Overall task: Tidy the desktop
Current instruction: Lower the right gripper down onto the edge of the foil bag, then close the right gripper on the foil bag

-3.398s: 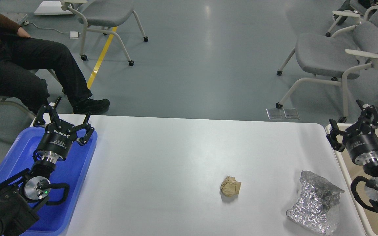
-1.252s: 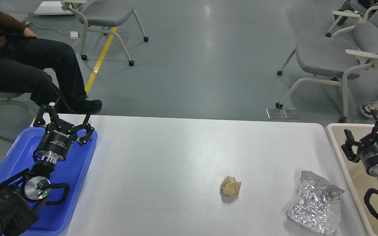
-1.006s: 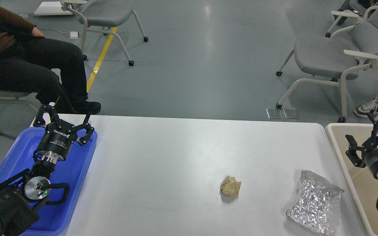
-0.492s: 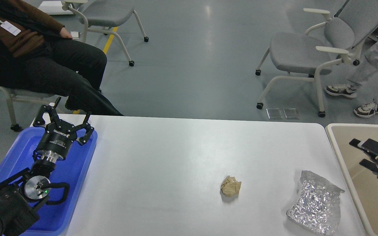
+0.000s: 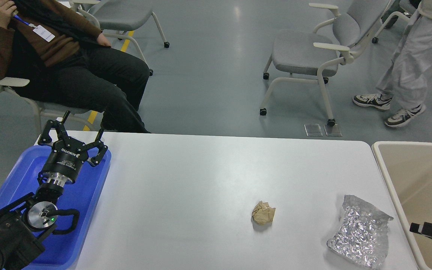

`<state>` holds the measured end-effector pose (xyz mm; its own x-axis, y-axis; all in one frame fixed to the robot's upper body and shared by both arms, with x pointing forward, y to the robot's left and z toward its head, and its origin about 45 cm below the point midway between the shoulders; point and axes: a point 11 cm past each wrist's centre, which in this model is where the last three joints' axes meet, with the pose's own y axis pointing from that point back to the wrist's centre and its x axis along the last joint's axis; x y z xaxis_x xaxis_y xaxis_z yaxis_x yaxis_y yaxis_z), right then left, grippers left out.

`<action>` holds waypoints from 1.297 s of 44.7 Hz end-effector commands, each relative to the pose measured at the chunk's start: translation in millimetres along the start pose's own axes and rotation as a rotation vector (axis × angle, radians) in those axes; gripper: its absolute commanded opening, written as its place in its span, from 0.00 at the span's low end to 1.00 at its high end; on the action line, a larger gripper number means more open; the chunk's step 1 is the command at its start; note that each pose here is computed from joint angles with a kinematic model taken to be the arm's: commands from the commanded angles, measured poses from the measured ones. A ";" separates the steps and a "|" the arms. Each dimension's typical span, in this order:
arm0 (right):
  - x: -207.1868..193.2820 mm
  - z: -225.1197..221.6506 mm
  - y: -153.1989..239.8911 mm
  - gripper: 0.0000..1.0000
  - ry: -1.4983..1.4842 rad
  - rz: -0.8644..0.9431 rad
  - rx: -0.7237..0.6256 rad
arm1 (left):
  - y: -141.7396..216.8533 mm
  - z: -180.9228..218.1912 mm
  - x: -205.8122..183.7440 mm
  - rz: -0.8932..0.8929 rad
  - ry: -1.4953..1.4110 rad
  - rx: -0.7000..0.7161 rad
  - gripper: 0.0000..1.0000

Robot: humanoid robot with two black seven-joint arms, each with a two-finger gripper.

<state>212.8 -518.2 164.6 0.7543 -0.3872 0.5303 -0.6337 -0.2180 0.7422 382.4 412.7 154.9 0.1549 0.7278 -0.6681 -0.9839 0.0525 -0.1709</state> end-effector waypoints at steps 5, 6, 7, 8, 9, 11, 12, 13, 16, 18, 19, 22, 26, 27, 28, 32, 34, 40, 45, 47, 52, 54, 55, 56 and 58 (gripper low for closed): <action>-35.1 2.8 -16.3 0.94 0.019 -0.086 -0.020 | 0.0 0.1 0.1 0.000 0.000 0.000 0.98; -35.9 1.1 -18.5 0.94 0.018 -0.086 -0.014 | 0.0 0.1 0.1 0.000 0.000 0.000 0.98; -36.1 -0.3 -20.2 0.94 0.019 -0.084 -0.009 | 0.0 0.1 0.1 0.000 0.000 0.000 0.98; -36.9 -2.2 -22.3 0.94 0.018 -0.085 -0.003 | 0.0 0.1 0.1 0.000 0.000 0.000 0.98; -37.0 -3.7 -24.4 0.94 0.018 -0.085 0.001 | 0.0 0.1 0.1 0.000 0.000 0.000 0.98; -38.6 -5.9 -28.3 0.95 0.017 -0.086 0.007 | 0.0 0.1 0.1 0.000 0.000 0.000 0.98; -38.6 -6.8 -30.2 0.95 0.018 -0.083 0.008 | 0.0 0.1 0.1 0.000 0.000 0.000 0.98; -38.7 -7.1 -31.9 0.95 0.018 -0.081 0.009 | 0.0 0.1 0.1 0.000 0.000 0.000 0.98; -41.1 -8.4 -38.6 0.95 0.016 -0.082 0.012 | 0.0 0.1 0.1 0.000 0.000 0.000 0.98; -40.4 -9.6 -43.7 0.95 0.017 -0.078 0.014 | 0.0 0.3 0.1 0.000 0.000 -0.002 0.98; -40.2 -9.3 -45.9 0.95 0.018 -0.076 0.013 | 0.0 0.1 0.1 0.000 0.000 0.000 0.98; -42.5 -8.3 -52.7 0.95 0.017 -0.074 0.011 | 0.0 0.1 0.1 0.000 0.000 0.000 0.98; -44.7 -5.5 -61.1 0.95 0.017 -0.067 0.003 | -0.1 -0.1 -0.3 -0.001 0.001 0.000 0.98; -46.1 -5.1 -63.2 0.95 0.016 -0.069 0.002 | 0.0 0.1 0.1 0.000 0.000 0.000 0.98; -47.8 -4.1 -65.0 0.95 0.015 -0.070 -0.001 | 0.0 0.1 0.1 0.000 0.000 0.000 0.98; -54.6 -5.3 -73.3 0.95 0.009 -0.077 0.003 | -0.1 -0.1 -0.3 -0.001 0.001 0.000 0.98; -58.0 -7.3 -77.4 0.95 0.006 -0.082 0.009 | -0.1 -0.1 -0.3 -0.001 0.001 0.000 0.98; -58.7 -10.2 -81.2 0.95 0.007 -0.078 0.016 | 0.0 0.1 0.1 0.000 0.000 0.000 0.98; -56.9 -13.0 -83.3 0.95 0.009 -0.073 0.023 | -0.1 -0.1 -0.3 -0.001 0.001 0.000 0.98; -56.6 -13.6 -84.5 0.95 0.010 -0.070 0.025 | 0.0 0.1 0.1 0.000 0.000 0.000 0.98; -57.6 -11.4 -87.7 0.95 0.008 -0.068 0.017 | 0.0 0.1 0.1 0.000 0.000 0.000 0.98; -57.6 -8.5 -88.6 0.95 0.009 -0.065 0.008 | 0.0 0.1 0.1 0.000 0.000 0.000 0.98; -58.3 -7.5 -89.3 0.95 0.008 -0.065 0.006 | -0.1 -0.1 -0.3 -0.001 0.001 0.000 0.98; -58.8 -6.4 -89.5 0.95 0.008 -0.065 0.003 | 0.0 0.1 0.1 0.000 0.000 0.000 0.98; -59.0 -4.7 -89.7 0.94 0.008 -0.064 -0.002 | 0.0 0.1 0.1 0.000 0.000 0.000 0.98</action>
<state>224.9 -469.1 76.7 0.7984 -0.3619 0.4812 -0.5816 -0.2572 0.7717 382.5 412.7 155.0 0.1550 0.7277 -0.6681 -0.9839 0.0526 -0.1709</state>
